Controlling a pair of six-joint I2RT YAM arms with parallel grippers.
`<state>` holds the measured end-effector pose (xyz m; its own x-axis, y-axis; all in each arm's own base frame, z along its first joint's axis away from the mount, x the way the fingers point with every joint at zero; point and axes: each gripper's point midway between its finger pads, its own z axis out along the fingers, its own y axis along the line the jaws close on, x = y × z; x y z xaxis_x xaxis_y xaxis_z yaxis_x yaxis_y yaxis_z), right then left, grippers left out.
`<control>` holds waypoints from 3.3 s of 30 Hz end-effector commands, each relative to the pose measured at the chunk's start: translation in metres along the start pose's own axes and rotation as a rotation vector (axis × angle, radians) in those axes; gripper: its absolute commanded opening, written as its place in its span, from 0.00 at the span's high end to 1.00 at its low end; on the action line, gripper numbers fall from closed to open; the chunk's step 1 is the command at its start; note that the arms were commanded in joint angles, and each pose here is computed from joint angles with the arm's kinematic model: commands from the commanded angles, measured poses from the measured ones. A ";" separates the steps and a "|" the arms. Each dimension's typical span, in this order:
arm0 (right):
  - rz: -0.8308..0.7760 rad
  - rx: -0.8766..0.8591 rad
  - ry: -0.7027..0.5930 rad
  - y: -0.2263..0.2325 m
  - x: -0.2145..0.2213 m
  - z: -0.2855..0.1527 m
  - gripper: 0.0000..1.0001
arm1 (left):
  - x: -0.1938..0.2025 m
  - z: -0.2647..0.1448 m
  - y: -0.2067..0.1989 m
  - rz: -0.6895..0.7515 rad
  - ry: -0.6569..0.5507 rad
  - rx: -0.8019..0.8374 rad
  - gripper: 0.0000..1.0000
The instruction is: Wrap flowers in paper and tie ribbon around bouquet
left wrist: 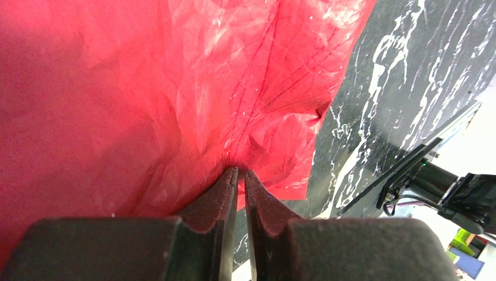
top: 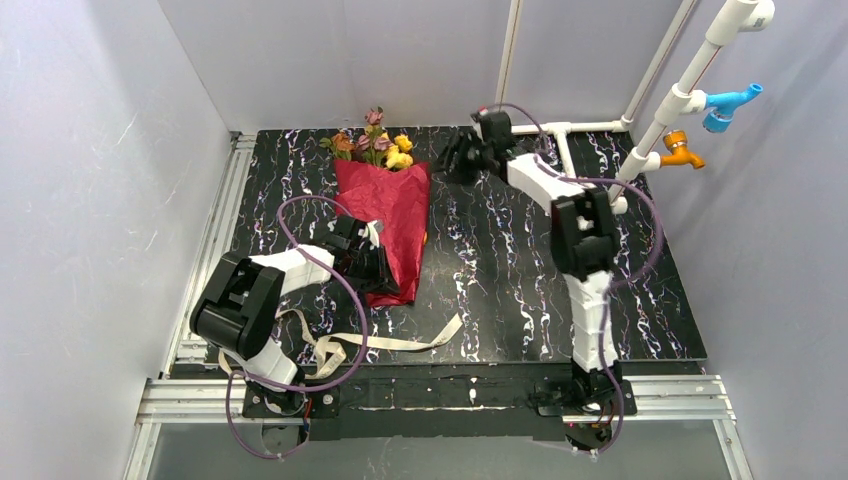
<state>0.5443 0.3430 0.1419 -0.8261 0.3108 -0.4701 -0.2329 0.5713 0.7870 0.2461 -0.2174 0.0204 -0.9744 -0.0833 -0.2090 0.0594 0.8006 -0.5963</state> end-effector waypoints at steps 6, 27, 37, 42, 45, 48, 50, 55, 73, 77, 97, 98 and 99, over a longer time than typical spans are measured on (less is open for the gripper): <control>0.041 0.008 0.139 -0.017 0.123 -0.098 0.06 | -0.022 -0.049 -0.028 0.080 -0.062 -0.048 0.61; 0.100 -0.148 0.180 -0.012 0.102 0.017 0.15 | -0.166 -0.083 0.028 0.104 -0.266 -0.291 0.17; 0.096 -0.155 0.219 -0.009 0.112 0.030 0.20 | -0.174 -0.074 0.074 0.047 -0.250 -0.361 0.16; 0.093 -0.154 0.230 -0.010 0.114 0.032 0.20 | -0.177 -0.072 0.089 0.046 -0.261 -0.394 0.09; 0.088 -0.156 0.231 -0.010 0.112 0.037 0.21 | -0.184 -0.063 0.087 0.040 -0.262 -0.329 0.02; 0.090 -0.163 0.236 -0.012 0.111 0.042 0.25 | -0.191 -0.047 0.082 0.041 -0.246 -0.254 0.02; 0.097 -0.165 0.241 -0.015 0.113 0.047 0.29 | -0.196 -0.040 0.081 0.041 -0.243 -0.223 0.02; 0.116 -0.204 0.254 -0.014 0.116 0.060 0.38 | -0.199 -0.026 0.088 -0.022 -0.241 -0.156 0.02; 0.214 -0.349 0.278 -0.011 0.126 0.085 0.66 | -0.207 0.003 0.085 -0.121 -0.198 0.070 0.02; 0.224 -0.354 0.278 -0.014 0.126 0.089 0.67 | -0.209 0.007 0.092 -0.146 -0.190 0.029 0.02; 0.273 -0.422 0.272 -0.003 0.123 0.084 0.76 | -0.222 0.025 0.088 -0.210 -0.182 0.051 1.00; 0.270 -0.419 0.272 -0.002 0.121 0.083 0.75 | -0.222 0.024 0.088 -0.212 -0.186 0.052 1.00; 0.267 -0.412 0.272 -0.002 0.120 0.081 0.73 | -0.223 0.024 0.086 -0.208 -0.191 0.058 1.00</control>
<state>0.4956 0.4386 0.0591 -0.9720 0.1887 -0.1399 -0.1169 0.1276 0.9849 0.4957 -0.1376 0.0261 -0.8775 -0.3663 -0.3096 -0.0462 0.7070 -0.7057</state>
